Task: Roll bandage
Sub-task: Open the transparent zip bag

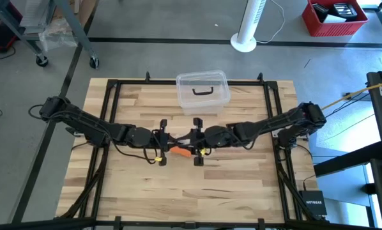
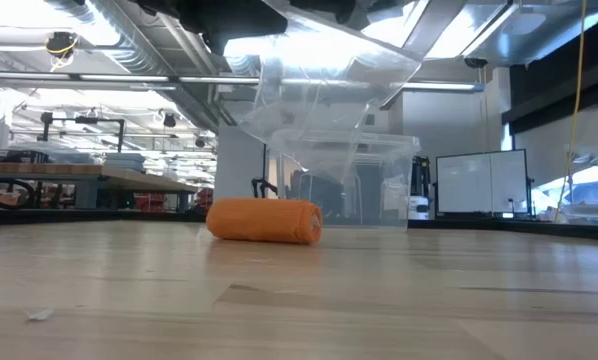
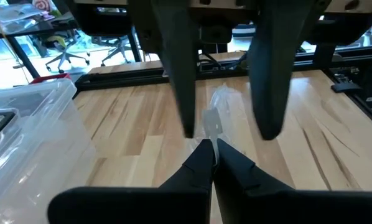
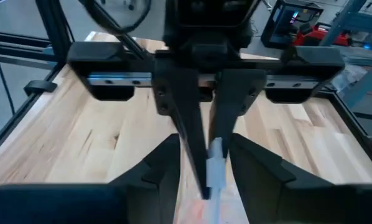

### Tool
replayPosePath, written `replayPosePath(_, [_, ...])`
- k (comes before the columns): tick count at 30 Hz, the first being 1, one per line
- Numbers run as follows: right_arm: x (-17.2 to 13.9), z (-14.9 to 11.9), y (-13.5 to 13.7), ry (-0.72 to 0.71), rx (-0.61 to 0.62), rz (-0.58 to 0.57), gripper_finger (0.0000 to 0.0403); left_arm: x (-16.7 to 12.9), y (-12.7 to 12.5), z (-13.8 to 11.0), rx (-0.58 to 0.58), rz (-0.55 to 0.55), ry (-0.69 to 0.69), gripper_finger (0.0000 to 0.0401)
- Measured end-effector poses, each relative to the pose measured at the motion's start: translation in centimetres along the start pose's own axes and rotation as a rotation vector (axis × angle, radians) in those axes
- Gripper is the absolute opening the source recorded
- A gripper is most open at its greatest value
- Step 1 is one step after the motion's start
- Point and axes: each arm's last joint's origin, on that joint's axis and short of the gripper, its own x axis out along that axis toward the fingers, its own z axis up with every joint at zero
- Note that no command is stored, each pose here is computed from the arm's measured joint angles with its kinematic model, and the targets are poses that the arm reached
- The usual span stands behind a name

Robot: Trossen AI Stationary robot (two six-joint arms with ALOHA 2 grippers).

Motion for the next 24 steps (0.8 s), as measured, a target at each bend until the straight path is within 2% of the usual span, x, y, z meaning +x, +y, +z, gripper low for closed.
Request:
replayPosePath(6, [-0.01, -0.1, 0.04, 0.012, -0.004, 0.001, 0.0127, 0.0, -0.01, 0.04, 0.001, -0.001, -0.004, 0.0])
replayPosePath(16, [0.04, -0.26, -0.24, 0.028, -0.007, -0.005, 0.002, -0.01, -0.04, 0.06, 0.004, -0.002, -0.006, 0.0])
replayPosePath(20, [0.02, -0.47, -0.19, 0.053, -0.008, -0.003, 0.0021, -0.04, -0.14, 0.06, 0.008, -0.003, -0.006, 0.0])
replayPosePath(24, [-0.04, -0.64, -0.07, 0.072, 0.001, 0.001, 0.0049, -0.17, -0.36, 0.1, 0.014, -0.007, -0.008, 0.0])
